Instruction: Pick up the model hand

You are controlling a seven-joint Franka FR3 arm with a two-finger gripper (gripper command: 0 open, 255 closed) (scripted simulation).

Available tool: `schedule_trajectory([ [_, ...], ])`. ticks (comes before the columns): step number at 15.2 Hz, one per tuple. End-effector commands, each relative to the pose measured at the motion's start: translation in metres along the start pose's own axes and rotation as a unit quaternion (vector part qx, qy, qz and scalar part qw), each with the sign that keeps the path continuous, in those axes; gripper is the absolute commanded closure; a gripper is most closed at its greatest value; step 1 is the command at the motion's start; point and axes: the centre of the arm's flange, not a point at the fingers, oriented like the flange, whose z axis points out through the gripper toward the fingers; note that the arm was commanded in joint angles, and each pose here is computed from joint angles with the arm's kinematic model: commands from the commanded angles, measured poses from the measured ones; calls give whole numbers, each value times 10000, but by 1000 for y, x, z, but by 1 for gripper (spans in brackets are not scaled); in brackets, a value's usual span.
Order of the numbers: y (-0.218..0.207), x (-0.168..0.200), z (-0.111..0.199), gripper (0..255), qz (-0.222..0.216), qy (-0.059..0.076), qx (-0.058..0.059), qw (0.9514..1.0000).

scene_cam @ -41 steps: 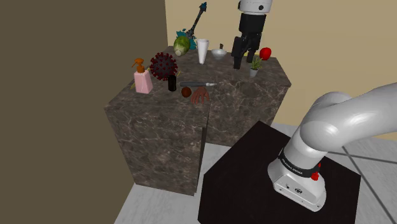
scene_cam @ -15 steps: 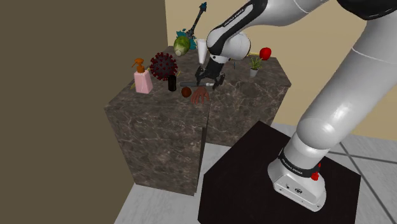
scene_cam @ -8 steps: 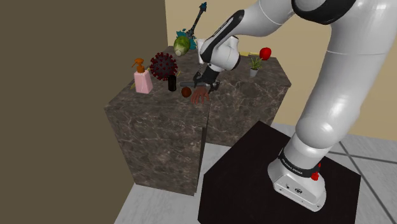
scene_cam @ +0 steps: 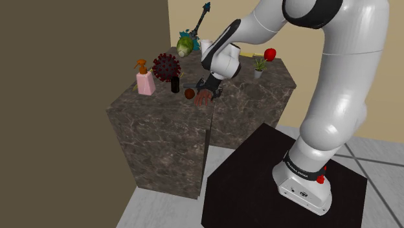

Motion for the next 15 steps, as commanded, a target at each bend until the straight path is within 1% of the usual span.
schedule_trajectory([
  [1, 2, 0, 4, 0, 0, 3, 1, 10000],
  [2, 2, -1, 4, 255, 0, 3, 1, 10000],
  [11, 2, 0, 4, 255, 0, 3, 1, 10000],
  [15, -6, 0, -16, 255, 0, 3, 1, 10000],
])
